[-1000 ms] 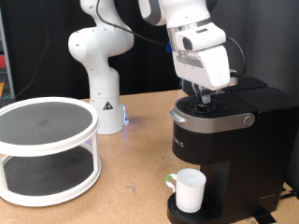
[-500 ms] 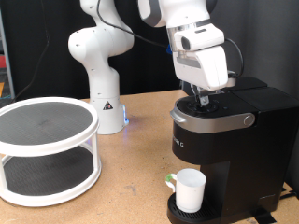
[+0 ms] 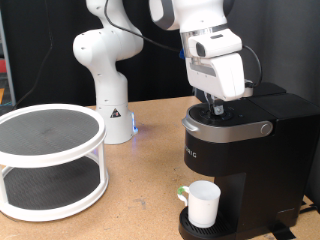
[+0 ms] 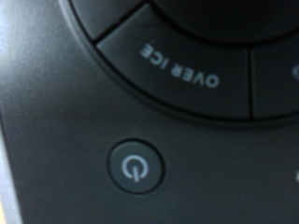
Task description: Make a cup of coffee with the keurig machine
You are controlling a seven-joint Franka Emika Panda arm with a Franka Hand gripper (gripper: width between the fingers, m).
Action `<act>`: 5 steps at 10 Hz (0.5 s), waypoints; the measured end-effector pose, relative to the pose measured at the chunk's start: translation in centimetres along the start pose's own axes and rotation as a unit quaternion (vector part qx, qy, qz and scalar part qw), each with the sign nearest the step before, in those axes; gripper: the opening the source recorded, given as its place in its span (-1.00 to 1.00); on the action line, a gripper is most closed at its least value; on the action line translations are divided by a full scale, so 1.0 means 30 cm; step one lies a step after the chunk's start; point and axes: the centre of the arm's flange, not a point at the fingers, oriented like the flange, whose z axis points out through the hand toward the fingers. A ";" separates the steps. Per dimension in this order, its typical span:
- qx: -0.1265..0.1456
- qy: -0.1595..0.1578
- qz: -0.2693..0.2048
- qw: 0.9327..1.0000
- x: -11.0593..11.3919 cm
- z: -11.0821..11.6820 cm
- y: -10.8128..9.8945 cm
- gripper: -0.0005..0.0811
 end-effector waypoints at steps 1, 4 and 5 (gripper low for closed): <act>0.004 -0.008 0.000 1.000 0.005 0.002 0.001 -0.97; 0.029 -0.043 0.008 0.999 0.026 0.009 0.016 -0.97; 0.043 -0.058 0.016 0.997 0.034 0.011 0.028 -0.97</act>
